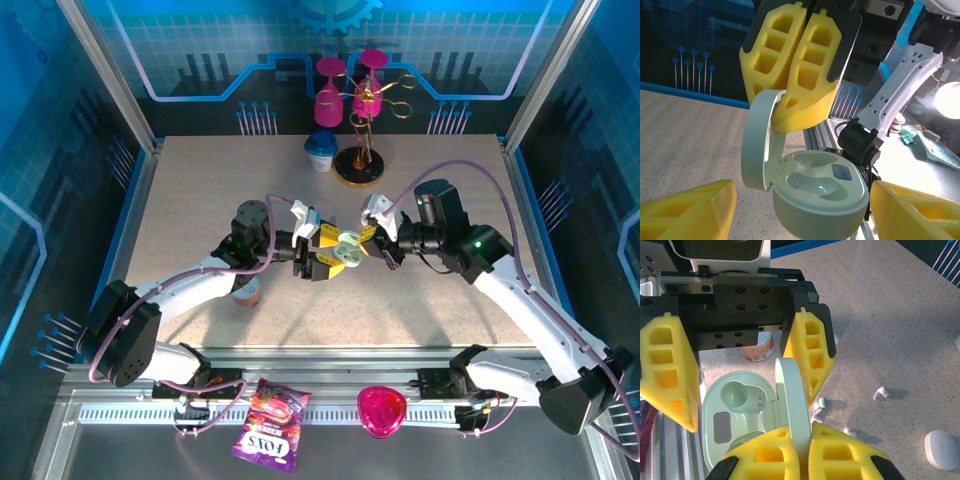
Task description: Insert the wireless bluetooth earbuds into the charging case
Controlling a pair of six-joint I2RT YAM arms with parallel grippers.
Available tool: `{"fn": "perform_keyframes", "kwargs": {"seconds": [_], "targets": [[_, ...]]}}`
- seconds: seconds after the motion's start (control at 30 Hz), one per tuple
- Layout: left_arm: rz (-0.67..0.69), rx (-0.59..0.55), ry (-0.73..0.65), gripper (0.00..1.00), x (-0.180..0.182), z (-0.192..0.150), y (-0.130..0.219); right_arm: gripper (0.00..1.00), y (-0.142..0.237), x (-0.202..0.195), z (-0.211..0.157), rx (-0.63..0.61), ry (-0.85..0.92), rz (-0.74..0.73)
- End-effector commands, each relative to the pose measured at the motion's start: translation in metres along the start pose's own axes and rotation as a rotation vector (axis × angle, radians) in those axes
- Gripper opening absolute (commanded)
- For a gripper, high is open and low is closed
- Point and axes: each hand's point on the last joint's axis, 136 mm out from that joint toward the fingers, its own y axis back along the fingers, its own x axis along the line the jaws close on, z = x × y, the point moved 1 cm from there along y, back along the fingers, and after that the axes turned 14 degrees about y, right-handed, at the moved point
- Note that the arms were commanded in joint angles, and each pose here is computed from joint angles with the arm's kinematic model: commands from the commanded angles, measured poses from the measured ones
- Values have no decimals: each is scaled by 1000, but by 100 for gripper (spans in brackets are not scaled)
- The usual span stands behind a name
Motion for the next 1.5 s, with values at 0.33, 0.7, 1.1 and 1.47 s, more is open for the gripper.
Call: {"fn": "perform_keyframes", "kwargs": {"seconds": [0.33,0.7,1.1,1.47], "targets": [[-19,-1,-20,71,-3,3,-2,0,1,0,28,-93,38,16],[-32,2,-21,49,-6,3,-2,1,0,3,24,-82,33,29],[21,-61,-72,43,7,1,6,64,18,-5,37,-187,20,-61],[121,-226,-100,43,22,20,33,77,40,-67,-12,-333,-392,-332]]}}
